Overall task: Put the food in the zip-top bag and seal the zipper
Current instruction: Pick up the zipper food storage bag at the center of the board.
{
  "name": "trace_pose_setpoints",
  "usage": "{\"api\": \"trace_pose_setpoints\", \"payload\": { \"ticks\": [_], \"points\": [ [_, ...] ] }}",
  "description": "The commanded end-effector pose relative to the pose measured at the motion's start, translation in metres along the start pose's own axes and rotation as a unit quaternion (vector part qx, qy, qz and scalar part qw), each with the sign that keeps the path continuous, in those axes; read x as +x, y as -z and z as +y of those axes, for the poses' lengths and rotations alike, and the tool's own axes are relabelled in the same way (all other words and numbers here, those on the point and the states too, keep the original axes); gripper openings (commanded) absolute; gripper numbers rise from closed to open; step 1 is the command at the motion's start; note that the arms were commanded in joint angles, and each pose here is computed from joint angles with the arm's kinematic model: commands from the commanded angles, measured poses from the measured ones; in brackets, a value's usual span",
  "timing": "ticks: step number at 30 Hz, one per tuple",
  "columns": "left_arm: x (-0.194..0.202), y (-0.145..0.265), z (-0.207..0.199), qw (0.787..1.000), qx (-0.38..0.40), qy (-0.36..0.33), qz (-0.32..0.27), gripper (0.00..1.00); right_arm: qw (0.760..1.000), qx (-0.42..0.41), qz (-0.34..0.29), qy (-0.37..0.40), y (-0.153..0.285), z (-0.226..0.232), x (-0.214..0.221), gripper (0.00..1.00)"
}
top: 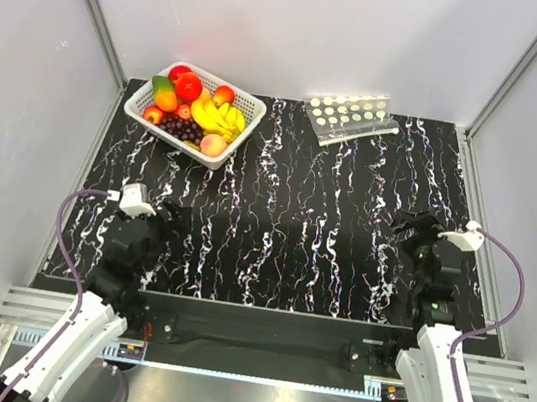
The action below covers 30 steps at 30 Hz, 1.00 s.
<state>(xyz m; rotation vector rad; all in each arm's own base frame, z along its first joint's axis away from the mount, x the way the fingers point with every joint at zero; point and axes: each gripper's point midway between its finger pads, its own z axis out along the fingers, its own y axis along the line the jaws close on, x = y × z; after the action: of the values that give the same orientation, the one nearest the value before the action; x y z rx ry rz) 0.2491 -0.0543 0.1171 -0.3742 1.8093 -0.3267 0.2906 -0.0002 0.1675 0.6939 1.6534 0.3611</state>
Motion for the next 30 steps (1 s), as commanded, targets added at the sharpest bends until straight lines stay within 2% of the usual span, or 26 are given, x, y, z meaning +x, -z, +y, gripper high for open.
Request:
{"api": "trace_pose_setpoints", "payload": {
  "ticks": [1,4,7,12,19,22,30],
  "points": [
    [-0.022,0.002,-0.018,0.998,0.038,0.015,-0.038,0.99,0.999,-0.053,-0.01,0.002,0.003,0.02,-0.005,1.0],
    [-0.021,0.001,-0.019,0.998,0.041,0.012,-0.036,0.99,0.993,-0.112,0.009,-0.021,-0.005,0.041,0.005,1.0],
    [-0.02,0.0,-0.02,0.999,0.041,0.011,-0.032,0.99,0.989,-0.102,0.082,-0.068,-0.033,0.06,0.014,1.0],
    [-0.02,-0.001,-0.019,0.999,0.037,0.008,-0.03,0.99,0.973,-0.1,0.152,-0.146,-0.099,0.089,0.027,1.0],
    [-0.021,0.0,-0.017,0.999,0.031,0.01,-0.031,0.99,0.952,-0.073,0.175,-0.241,-0.197,0.104,0.038,0.94],
    [-0.02,0.0,-0.016,0.999,0.03,0.009,-0.031,0.99,0.949,-0.052,0.18,-0.255,-0.233,0.108,0.054,0.94],
    [-0.02,0.0,-0.015,0.999,0.026,0.011,-0.031,0.99,0.946,-0.033,0.178,-0.267,-0.309,0.109,0.083,0.83]
  ]
}}
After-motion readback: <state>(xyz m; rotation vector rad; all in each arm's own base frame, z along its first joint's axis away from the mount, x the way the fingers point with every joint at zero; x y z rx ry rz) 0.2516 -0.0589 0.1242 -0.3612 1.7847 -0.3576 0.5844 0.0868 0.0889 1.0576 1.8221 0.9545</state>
